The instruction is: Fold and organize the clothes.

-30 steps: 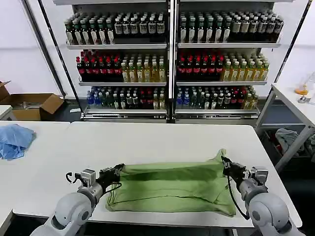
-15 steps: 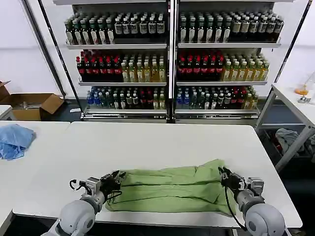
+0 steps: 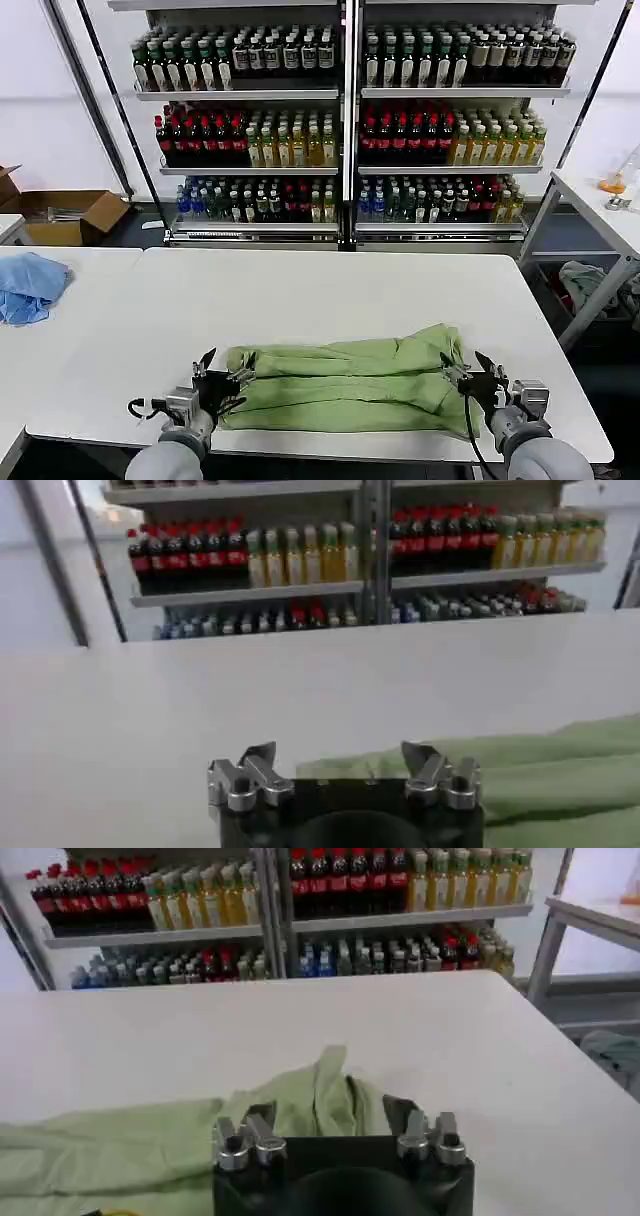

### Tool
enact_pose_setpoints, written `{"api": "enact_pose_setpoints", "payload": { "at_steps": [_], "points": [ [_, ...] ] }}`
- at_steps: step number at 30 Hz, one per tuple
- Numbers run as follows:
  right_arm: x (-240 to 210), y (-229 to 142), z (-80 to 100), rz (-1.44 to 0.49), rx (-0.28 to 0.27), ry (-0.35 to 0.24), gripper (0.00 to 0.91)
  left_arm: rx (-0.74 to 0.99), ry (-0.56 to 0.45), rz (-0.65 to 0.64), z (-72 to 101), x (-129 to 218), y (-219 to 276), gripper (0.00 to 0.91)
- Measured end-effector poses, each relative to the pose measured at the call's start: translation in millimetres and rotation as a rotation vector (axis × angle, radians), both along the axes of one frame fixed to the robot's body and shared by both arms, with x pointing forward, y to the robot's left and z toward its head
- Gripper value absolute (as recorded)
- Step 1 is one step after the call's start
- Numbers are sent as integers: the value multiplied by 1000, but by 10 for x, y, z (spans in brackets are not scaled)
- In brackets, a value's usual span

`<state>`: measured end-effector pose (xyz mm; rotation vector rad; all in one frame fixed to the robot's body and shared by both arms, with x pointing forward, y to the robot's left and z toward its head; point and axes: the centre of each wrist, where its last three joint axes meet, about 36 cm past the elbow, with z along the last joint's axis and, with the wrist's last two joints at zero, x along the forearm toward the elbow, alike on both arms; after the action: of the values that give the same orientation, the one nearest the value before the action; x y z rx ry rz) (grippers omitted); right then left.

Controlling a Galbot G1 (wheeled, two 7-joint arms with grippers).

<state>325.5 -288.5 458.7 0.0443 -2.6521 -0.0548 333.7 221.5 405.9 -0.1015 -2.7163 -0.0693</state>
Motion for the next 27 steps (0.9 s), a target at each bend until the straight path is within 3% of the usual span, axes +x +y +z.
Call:
{"api": "enact_pose_setpoints", "payload": {
  "at_steps": [17,19,20,23,27],
  "points": [
    [-127,-29,48,-7,-16,1,907,25,14,144,-293,-199,-359,877],
    [-134,-30,48,-8,-17,2,907,28,14,153,-323,-190,-376,725],
    [-140,-28,51,-7,-17,2,907,28,14,157,-337,-185,-384,494],
    [-145,-27,51,-8,-17,2,907,27,18,165,-386,-179,-421,161],
    [-142,-36,57,-10,-20,0,907,29,22,173,-452,-184,-452,50]
  ]
}}
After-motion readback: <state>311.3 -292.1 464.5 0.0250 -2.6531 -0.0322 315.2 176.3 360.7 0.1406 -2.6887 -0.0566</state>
